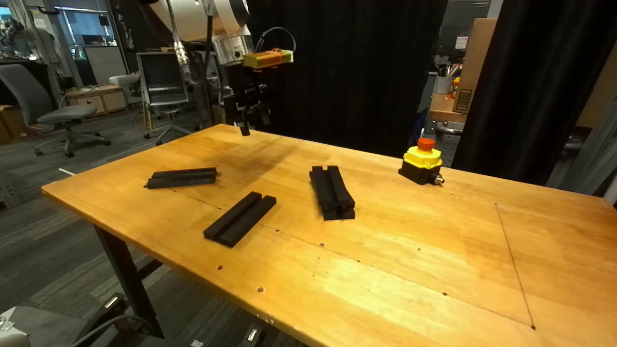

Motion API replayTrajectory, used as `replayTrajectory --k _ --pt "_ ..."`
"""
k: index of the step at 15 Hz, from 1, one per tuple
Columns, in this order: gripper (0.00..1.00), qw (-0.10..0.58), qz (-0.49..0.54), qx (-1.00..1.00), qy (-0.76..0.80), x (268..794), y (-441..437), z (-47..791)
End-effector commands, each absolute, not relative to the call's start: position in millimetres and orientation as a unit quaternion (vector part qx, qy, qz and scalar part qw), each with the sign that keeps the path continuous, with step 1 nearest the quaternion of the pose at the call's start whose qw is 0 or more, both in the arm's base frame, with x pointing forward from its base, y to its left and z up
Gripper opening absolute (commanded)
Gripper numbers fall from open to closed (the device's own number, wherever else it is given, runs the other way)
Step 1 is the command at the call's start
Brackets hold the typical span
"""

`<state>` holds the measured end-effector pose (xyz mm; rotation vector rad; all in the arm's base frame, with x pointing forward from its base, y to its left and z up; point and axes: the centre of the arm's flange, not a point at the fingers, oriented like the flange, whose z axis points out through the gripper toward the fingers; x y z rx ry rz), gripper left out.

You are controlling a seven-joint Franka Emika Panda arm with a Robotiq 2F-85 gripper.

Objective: Connect the black pads

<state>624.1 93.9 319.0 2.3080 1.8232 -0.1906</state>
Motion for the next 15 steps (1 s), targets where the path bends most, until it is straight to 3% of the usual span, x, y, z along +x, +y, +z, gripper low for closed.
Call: replayTrajectory --k 1,8,15 --pt "1.0 0.068 -0.028 0.748 0.659 624 138 319" --pt "1.0 0.043 -0.048 0.691 0.72 598 228 290" --pt "1.0 0.04 -0.056 0.644 0.762 556 247 276"
